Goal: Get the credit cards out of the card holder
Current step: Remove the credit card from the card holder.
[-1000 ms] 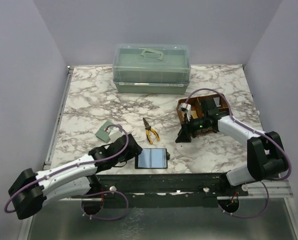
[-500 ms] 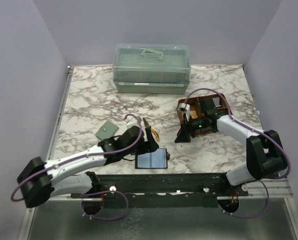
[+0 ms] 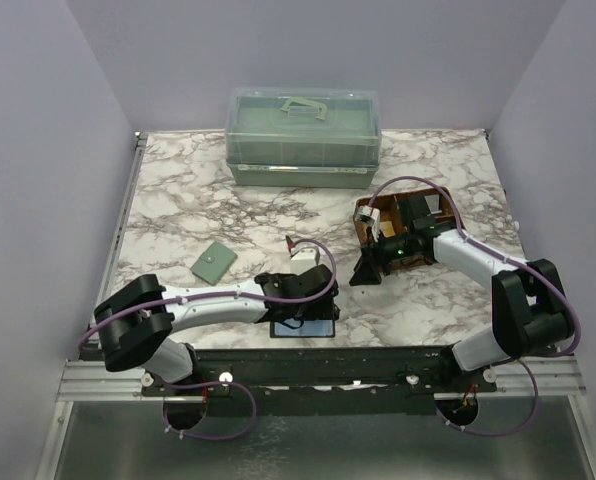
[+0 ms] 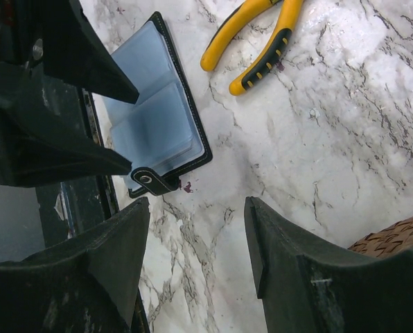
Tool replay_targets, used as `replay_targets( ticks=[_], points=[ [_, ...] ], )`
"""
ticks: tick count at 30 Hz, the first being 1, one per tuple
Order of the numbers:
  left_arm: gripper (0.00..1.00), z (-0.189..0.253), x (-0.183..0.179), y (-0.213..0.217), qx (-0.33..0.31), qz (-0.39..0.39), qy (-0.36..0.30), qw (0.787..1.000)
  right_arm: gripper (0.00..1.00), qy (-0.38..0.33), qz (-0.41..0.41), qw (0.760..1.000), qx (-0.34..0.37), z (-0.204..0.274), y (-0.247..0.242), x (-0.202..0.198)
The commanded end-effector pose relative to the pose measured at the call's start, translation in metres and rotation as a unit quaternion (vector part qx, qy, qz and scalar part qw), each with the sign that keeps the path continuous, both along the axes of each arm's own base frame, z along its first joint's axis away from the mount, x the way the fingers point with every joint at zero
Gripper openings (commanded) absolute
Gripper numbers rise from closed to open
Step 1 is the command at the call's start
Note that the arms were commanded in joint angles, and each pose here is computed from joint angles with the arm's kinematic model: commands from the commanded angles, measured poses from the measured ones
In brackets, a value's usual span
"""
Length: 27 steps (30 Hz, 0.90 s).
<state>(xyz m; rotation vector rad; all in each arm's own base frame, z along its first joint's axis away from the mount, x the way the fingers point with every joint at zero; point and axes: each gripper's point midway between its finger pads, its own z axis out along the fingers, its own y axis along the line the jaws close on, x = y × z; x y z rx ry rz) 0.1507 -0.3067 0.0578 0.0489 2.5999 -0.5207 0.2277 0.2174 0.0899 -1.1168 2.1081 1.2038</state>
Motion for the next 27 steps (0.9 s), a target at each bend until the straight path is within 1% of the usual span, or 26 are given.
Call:
replay_targets(
  ticks=[1, 3, 7, 12, 19, 23, 25, 26, 27],
  points=[
    [0.76, -0.014, 0.004, 0.021, 0.073, 0.027, 0.002, 0.997, 0.63, -0.001, 0.007, 1.0, 0.002, 0.005, 0.003, 0.002],
    [0.76, -0.013, 0.005, 0.023, 0.084, 0.024, -0.002, 0.996, 0.63, -0.001, 0.007, 1.0, 0.002, 0.005, 0.003, 0.002],
    [0.77, -0.007, 0.003, 0.017, 0.074, -0.002, -0.006, 0.997, 0.63, -0.001, 0.007, 1.0, 0.001, 0.004, 0.003, 0.002],
    [0.79, -0.015, -0.005, 0.004, 0.069, -0.027, 0.017, 0.997, 0.63, -0.001, 0.007, 1.0, 0.002, 0.005, 0.003, 0.002],
    [0.82, -0.03, -0.008, 0.0, 0.097, -0.023, 0.028, 0.995, 0.63, -0.002, 0.007, 1.0, 0.001, 0.005, 0.003, 0.002],
    [0.8, -0.04, -0.008, 0.012, 0.141, -0.008, 0.032, 0.99, 0.63, -0.001, 0.007, 1.0, 0.001, 0.005, 0.003, 0.001],
    [0.72, -0.043, -0.009, 0.017, 0.153, -0.007, 0.035, 0.988, 0.63, -0.002, 0.007, 1.0, 0.002, 0.005, 0.003, 0.002],
    [0.6, -0.045, -0.01, 0.018, 0.157, -0.007, 0.036, 0.987, 0.63, -0.002, 0.007, 1.0, 0.002, 0.005, 0.003, 0.002],
    [0.52, -0.046, -0.01, 0.019, 0.158, -0.007, 0.036, 0.987, 0.63, -0.002, 0.008, 1.0, 0.002, 0.005, 0.003, 0.002]
  ],
)
